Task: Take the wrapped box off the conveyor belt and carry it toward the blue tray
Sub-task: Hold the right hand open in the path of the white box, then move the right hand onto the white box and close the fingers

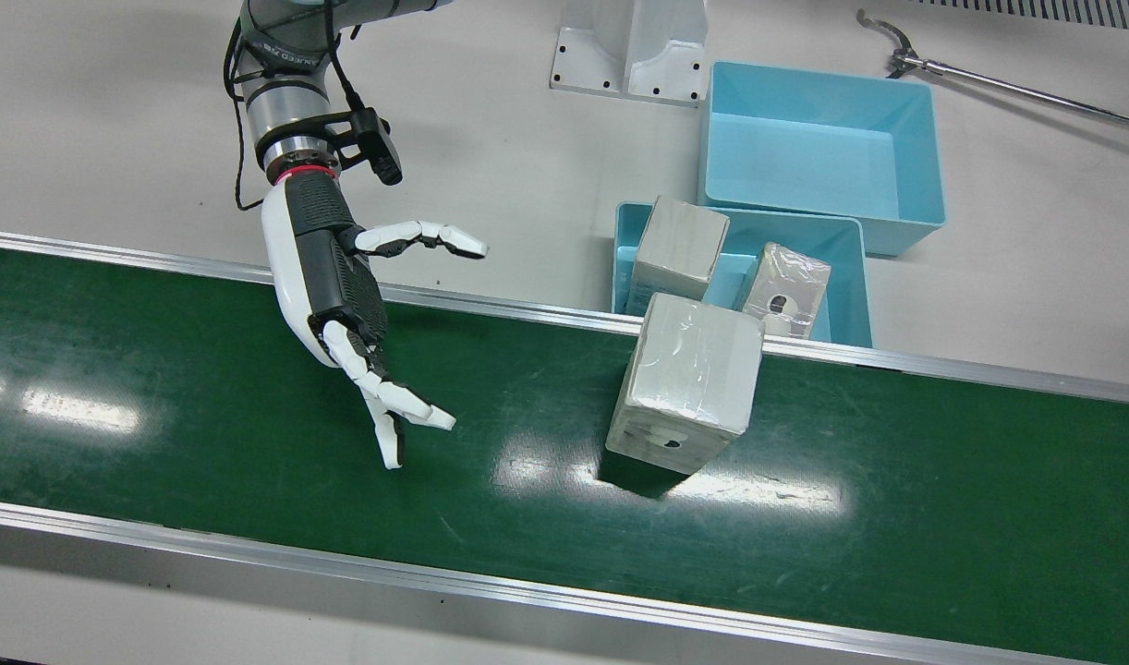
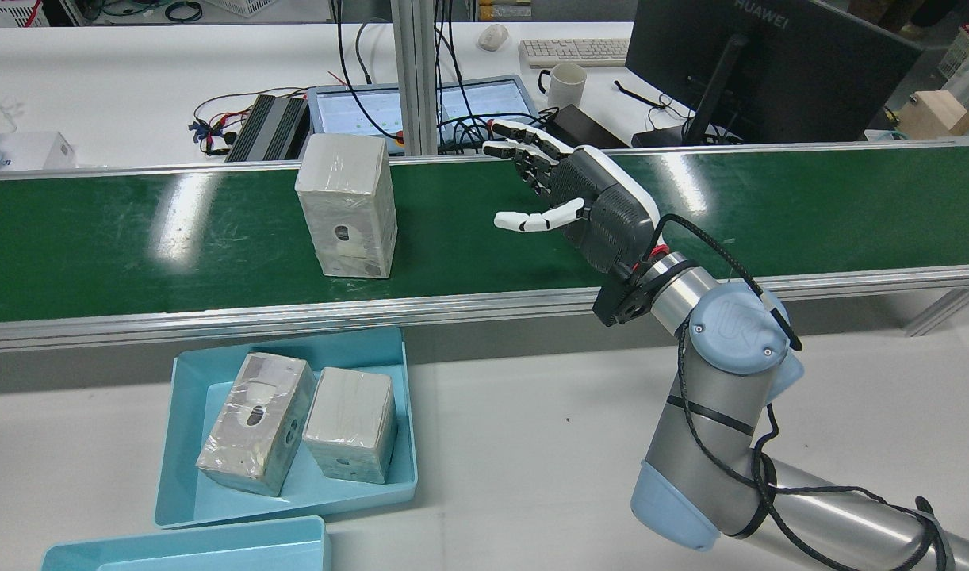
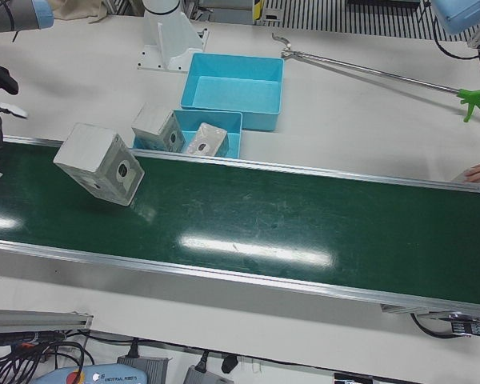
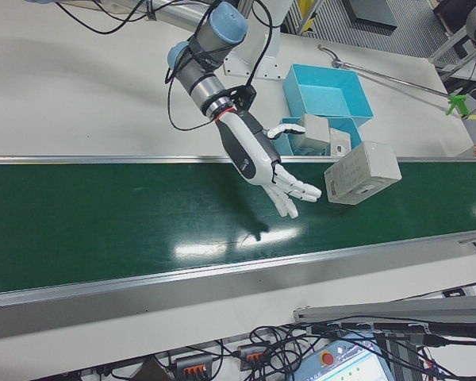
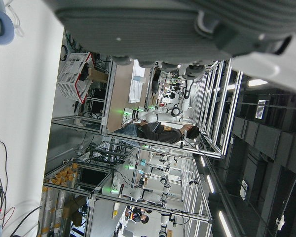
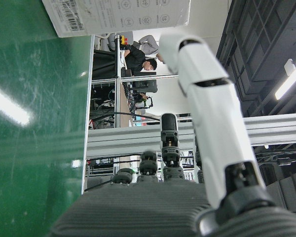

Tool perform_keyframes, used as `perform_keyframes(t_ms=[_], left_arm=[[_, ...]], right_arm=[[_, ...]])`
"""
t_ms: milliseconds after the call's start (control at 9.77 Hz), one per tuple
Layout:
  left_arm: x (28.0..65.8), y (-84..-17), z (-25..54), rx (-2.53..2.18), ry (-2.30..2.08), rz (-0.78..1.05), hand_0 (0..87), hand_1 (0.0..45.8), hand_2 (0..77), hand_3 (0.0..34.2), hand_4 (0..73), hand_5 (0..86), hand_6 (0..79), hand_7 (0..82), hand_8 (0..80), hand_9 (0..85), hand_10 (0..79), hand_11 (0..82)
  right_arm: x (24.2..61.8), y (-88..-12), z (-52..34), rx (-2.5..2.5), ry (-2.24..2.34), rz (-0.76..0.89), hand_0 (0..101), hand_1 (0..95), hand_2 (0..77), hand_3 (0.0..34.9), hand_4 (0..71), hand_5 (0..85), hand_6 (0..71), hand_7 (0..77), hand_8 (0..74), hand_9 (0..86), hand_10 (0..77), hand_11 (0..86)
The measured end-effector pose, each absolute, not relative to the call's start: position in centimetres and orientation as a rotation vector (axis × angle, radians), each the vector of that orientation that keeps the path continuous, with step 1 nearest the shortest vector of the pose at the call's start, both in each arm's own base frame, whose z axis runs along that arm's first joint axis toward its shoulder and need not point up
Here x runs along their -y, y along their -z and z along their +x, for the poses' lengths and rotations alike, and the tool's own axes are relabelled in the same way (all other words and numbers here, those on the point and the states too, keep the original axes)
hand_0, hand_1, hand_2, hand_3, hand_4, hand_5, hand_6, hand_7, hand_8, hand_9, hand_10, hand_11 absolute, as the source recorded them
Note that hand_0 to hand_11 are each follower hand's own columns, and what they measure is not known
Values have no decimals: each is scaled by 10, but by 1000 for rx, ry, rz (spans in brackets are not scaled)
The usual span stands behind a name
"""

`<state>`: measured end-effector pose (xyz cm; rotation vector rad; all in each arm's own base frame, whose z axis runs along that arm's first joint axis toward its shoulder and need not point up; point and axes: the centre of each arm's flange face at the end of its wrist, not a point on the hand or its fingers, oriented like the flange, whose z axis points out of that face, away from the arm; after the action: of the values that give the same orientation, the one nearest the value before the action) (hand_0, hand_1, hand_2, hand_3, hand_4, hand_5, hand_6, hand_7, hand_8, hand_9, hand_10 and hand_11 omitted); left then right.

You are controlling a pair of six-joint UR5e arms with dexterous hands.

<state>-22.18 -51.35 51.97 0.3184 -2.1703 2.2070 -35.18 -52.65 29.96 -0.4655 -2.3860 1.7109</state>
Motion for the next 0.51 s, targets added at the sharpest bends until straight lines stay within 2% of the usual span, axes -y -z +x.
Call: perform_keyframes(t_ms=[102, 205, 307, 409, 512], left_arm=[[514, -520, -222, 2170, -2207, 318, 0, 0, 5, 0, 0, 11, 0, 5, 5, 0, 0, 5], [514, -520, -222, 2170, -2207, 318, 0, 0, 5, 0, 0, 11, 0, 5, 5, 0, 0, 5], [514, -520, -222, 2170, -2207, 318, 0, 0, 11, 0, 5, 11, 5, 5, 5, 5, 5, 5], [514, -520, -222, 2170, -2207, 318, 0, 0, 11, 0, 0, 11, 5, 5, 5, 5, 5, 5], [514, -520, -222, 2170, -2207, 318, 0, 0, 11, 0, 0, 11, 5, 5, 5, 0, 0, 5]], right_arm=[[527, -299, -351, 2387, -1712, -464, 501, 142, 235, 0, 71, 125, 54, 185, 0, 22, 0, 11], [527, -300, -351, 2388, -1712, -464, 531, 235, 305, 0, 213, 300, 213, 278, 191, 153, 60, 27], [527, -299, -350, 2389, -1712, -465, 531, 235, 305, 0, 213, 300, 213, 278, 191, 153, 60, 27], [527, -299, -352, 2388, -1711, -466, 501, 131, 218, 14, 54, 191, 49, 240, 44, 93, 0, 16], [527, -300, -355, 2382, -1712, -466, 501, 131, 218, 14, 54, 191, 49, 240, 44, 93, 0, 16]])
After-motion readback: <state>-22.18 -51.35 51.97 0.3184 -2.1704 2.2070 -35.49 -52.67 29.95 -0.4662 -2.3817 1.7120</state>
